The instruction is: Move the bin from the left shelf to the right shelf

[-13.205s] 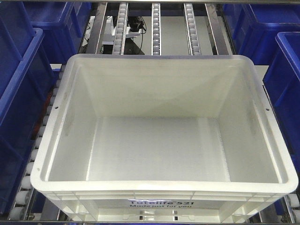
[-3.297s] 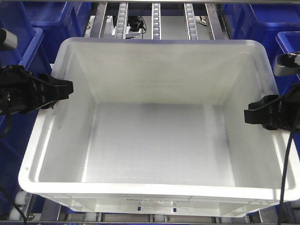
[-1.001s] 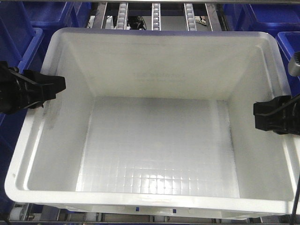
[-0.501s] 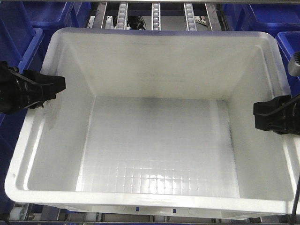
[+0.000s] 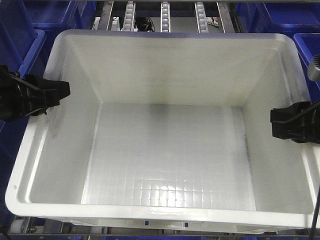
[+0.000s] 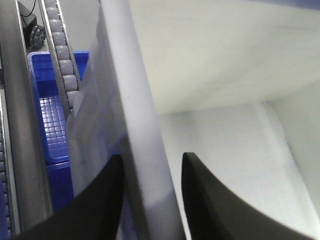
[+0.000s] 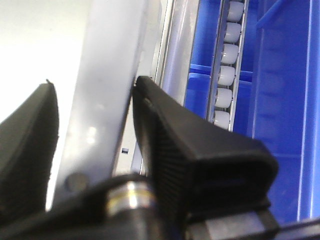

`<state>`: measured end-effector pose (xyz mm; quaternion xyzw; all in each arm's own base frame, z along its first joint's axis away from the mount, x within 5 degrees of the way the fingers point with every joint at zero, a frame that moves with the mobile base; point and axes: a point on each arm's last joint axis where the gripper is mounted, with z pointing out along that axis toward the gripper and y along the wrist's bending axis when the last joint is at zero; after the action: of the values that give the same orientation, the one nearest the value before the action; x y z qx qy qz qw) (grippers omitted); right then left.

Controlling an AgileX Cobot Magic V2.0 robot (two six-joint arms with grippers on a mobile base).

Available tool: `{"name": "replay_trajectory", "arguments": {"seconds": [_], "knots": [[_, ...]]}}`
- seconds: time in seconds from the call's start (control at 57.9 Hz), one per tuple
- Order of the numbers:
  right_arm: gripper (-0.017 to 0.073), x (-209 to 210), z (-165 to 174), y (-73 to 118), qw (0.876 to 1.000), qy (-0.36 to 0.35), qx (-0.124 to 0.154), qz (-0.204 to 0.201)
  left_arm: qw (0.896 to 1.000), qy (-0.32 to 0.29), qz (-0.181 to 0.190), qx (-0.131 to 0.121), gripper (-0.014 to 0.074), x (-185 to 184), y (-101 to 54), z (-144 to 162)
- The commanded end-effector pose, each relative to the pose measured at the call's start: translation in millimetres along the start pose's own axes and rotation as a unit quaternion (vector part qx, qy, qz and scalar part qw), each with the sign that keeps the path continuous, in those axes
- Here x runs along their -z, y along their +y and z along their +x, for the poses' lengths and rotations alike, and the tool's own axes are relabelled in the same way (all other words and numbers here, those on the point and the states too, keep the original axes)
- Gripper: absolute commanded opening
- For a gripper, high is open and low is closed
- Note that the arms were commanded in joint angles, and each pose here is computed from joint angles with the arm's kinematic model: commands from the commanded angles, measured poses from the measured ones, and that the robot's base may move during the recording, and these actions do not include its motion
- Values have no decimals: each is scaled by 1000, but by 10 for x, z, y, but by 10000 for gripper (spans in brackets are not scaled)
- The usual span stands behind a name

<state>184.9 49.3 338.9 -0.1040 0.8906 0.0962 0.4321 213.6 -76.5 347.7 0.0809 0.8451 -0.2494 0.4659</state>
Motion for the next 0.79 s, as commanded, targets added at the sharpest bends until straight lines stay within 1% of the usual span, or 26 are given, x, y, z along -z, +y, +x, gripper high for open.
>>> {"name": "replay_trajectory", "arguments": {"seconds": [0.0, 0.777], "knots": [[-4, 151, -269, 41, 993, -112, -31, -16, 998, -36, 46, 17, -3, 157, -181, -140], [-4, 150, -267, 42, 993, -111, -31, -16, 998, -36, 46, 17, -3, 157, -181, -140]]}}
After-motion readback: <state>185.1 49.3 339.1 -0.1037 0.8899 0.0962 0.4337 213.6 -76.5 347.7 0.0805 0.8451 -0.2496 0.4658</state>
